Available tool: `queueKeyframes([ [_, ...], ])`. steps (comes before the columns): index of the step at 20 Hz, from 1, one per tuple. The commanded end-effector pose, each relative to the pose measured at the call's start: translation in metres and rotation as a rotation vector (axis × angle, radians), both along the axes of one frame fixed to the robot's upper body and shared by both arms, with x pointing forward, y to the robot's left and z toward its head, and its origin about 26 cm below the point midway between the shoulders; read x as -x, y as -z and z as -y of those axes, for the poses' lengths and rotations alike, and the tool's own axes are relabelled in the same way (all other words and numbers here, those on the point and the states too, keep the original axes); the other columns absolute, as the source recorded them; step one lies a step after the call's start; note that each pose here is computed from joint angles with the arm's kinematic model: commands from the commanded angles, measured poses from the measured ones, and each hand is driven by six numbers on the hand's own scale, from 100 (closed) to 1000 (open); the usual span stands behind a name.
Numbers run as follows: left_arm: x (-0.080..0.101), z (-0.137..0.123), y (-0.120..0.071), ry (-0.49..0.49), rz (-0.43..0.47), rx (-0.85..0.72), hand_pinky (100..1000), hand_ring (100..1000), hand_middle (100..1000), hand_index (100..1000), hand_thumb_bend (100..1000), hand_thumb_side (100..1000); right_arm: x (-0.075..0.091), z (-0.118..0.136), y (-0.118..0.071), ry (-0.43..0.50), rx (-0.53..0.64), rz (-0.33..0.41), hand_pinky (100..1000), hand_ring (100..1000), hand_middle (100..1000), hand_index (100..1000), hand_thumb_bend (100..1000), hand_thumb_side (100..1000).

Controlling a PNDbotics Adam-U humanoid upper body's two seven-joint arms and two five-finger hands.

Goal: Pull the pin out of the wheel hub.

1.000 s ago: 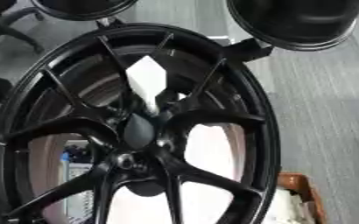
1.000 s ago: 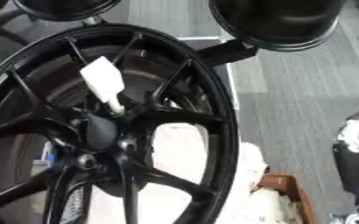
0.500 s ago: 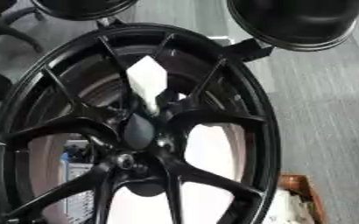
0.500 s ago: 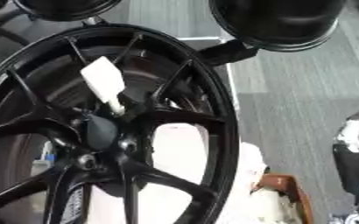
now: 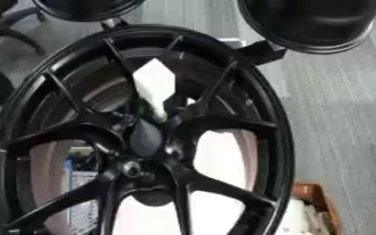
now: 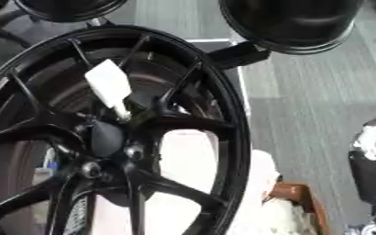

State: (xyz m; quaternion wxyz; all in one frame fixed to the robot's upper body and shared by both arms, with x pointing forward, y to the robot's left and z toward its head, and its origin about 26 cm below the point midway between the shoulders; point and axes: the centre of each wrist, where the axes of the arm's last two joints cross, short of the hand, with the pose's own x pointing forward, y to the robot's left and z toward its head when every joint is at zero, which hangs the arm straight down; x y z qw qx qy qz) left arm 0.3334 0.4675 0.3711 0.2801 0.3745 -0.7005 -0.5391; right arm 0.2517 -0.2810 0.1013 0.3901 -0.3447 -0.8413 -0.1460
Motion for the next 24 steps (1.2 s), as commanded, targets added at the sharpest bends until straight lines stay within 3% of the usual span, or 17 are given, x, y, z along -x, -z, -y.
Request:
queueKeyframes([
  [1, 0.009, -0.001, -0.016, 0.015, 0.014, -0.015, 945, 945, 860, 922, 100, 525, 0.000, 0.002, -0.005, 0.004, 0.002, 0.020, 856, 748, 595, 769, 100, 371],
  [3, 0.009, -0.001, -0.016, 0.017, 0.006, -0.017, 933, 934, 844, 910, 100, 627, 0.000, 0.002, -0.005, 0.003, 0.002, 0.021, 856, 748, 594, 769, 100, 371],
  [6, 0.009, -0.002, -0.016, 0.020, -0.004, -0.005, 933, 938, 861, 904, 100, 617, 0.000, 0.002, -0.005, 0.002, 0.002, 0.019, 856, 747, 594, 769, 100, 372],
  [7, 0.010, -0.003, -0.016, 0.013, 0.001, -0.004, 933, 947, 879, 915, 100, 344, 0.000, 0.002, -0.005, 0.003, 0.002, 0.020, 856, 747, 593, 769, 100, 372],
  [8, 0.010, -0.005, -0.017, 0.001, 0.006, -0.005, 928, 941, 873, 923, 100, 245, 0.000, 0.002, -0.005, 0.004, 0.001, 0.020, 856, 746, 593, 769, 100, 372],
  [11, 0.010, -0.005, -0.016, -0.018, 0.026, -0.011, 911, 924, 846, 878, 100, 245, 0.000, 0.002, -0.005, 0.004, 0.001, 0.020, 856, 746, 593, 768, 100, 371],
  [16, 0.011, -0.004, -0.016, -0.021, 0.063, 0.005, 949, 962, 882, 961, 100, 200, 0.000, 0.002, -0.005, 0.005, -0.001, 0.019, 855, 744, 591, 767, 100, 369],
  [17, 0.010, -0.003, -0.016, -0.023, 0.065, 0.007, 989, 1000, 925, 1000, 100, 818, 0.000, 0.002, -0.005, 0.005, -0.001, 0.019, 855, 744, 590, 767, 100, 368],
  [18, 0.010, -0.004, -0.015, -0.025, 0.060, 0.017, 994, 1000, 934, 1000, 100, 846, 0.000, 0.002, -0.005, 0.005, -0.001, 0.019, 855, 744, 590, 767, 100, 368],
  [19, 0.010, -0.006, -0.014, -0.042, 0.051, 0.031, 1000, 1000, 1000, 1000, 120, 963, 0.000, 0.002, -0.005, 0.004, -0.001, 0.019, 855, 743, 589, 767, 100, 369],
  [24, 0.008, -0.012, -0.011, -0.102, 0.025, 0.089, 1000, 1000, 1000, 1000, 117, 910, 0.000, 0.002, -0.005, 0.006, -0.007, 0.019, 855, 740, 584, 765, 100, 372],
])
